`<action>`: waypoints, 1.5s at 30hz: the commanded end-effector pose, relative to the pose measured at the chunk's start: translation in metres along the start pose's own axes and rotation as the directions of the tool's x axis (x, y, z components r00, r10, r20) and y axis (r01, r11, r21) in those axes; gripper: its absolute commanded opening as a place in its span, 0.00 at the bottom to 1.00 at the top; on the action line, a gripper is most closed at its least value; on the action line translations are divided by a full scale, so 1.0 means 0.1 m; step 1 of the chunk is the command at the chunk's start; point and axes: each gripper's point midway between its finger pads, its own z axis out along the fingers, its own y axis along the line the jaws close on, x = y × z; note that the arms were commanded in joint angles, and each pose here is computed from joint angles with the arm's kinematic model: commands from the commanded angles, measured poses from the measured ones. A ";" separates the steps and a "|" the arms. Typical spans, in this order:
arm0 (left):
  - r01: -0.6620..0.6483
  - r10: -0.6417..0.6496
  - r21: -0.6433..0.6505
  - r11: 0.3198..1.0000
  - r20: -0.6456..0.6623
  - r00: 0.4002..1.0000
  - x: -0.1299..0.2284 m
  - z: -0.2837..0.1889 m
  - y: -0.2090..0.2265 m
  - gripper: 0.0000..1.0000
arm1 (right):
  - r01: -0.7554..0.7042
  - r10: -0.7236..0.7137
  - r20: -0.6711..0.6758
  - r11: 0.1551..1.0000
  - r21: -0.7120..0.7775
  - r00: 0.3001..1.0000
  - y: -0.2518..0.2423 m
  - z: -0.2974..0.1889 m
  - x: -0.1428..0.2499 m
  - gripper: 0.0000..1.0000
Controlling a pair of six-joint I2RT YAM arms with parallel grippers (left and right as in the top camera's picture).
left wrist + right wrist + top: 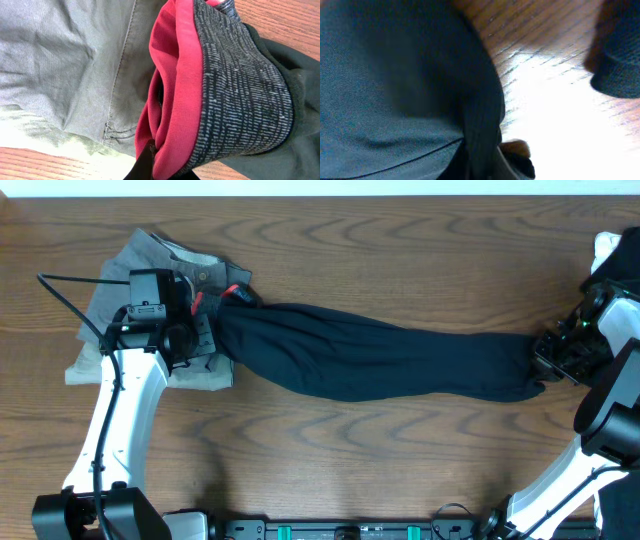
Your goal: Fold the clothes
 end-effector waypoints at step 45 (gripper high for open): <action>-0.002 0.002 0.024 1.000 0.012 1.000 -0.06 -0.04 -0.05 0.67 | 0.067 -0.057 0.376 0.998 -0.014 0.925 -0.46 -1.10 -0.90 0.80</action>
